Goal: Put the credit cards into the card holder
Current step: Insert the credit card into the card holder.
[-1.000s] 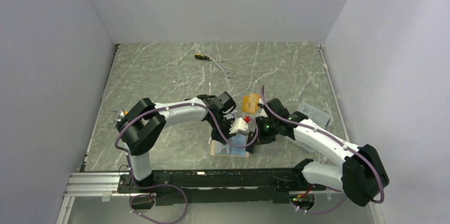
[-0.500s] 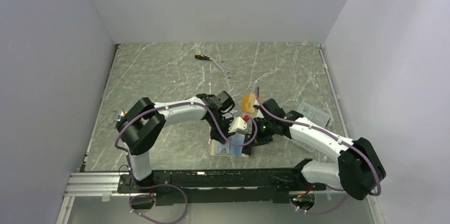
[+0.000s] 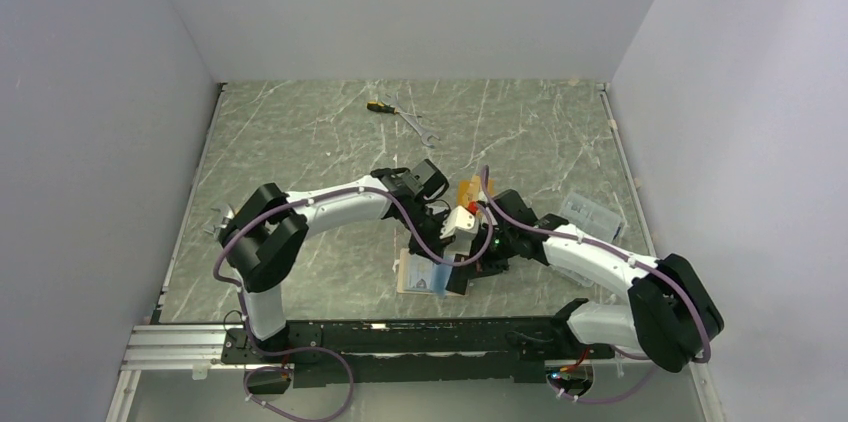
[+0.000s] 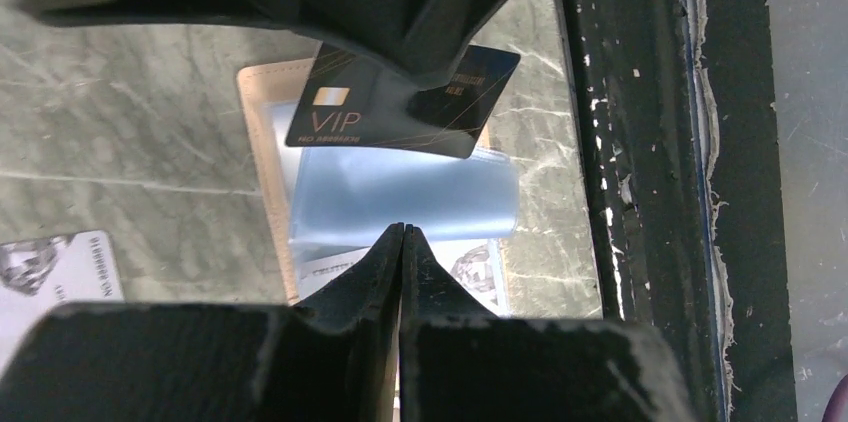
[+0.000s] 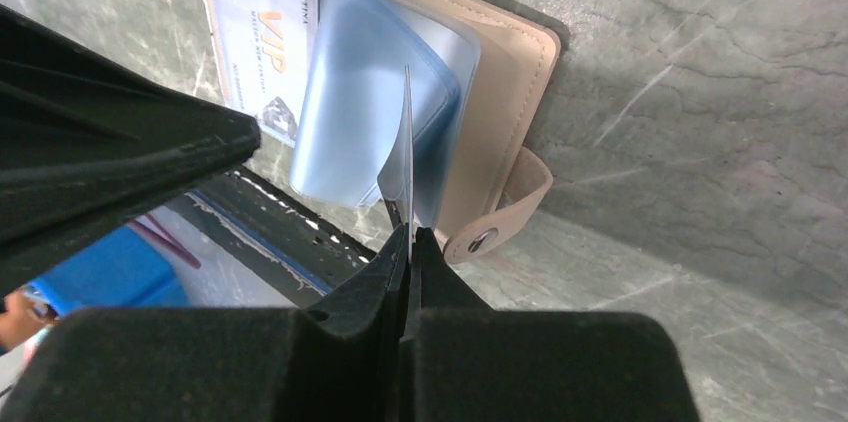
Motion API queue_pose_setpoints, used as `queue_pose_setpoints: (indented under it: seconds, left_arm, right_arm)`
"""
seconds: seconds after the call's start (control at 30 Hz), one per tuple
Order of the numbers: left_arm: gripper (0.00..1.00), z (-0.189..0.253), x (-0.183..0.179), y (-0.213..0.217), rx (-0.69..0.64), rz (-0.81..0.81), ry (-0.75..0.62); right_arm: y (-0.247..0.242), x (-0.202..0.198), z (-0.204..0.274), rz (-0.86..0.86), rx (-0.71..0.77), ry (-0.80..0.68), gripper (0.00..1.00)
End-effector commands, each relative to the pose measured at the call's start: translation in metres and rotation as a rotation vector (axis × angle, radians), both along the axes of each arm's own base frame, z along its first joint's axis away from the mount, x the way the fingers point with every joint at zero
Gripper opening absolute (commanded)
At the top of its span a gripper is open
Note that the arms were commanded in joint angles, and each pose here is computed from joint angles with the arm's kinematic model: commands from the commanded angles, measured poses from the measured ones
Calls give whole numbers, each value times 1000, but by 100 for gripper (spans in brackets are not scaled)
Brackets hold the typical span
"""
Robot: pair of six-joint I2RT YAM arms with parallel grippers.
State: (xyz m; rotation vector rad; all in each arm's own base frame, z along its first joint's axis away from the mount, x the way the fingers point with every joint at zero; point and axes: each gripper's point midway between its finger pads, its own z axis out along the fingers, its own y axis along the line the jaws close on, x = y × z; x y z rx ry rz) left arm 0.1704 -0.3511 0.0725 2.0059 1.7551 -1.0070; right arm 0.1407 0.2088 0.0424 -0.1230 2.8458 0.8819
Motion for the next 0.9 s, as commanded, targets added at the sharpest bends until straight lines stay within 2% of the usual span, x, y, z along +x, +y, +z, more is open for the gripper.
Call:
queue_pose_setpoints:
  seconds: [0.0, 0.43, 0.87]
  left_arm:
    - [8, -5, -12, -5, -51, -49, 11]
    - [7, -16, -20, -12, -38, -112, -49]
    - [4, -49, -17, 20, 115, -133, -145]
  right_arm:
    - [1, 5, -5, -34, 42, -5, 0]
    - [-3, 8, -7, -65, 96, 4, 0]
    - [-14, 6, -1, -93, 109, -5, 0]
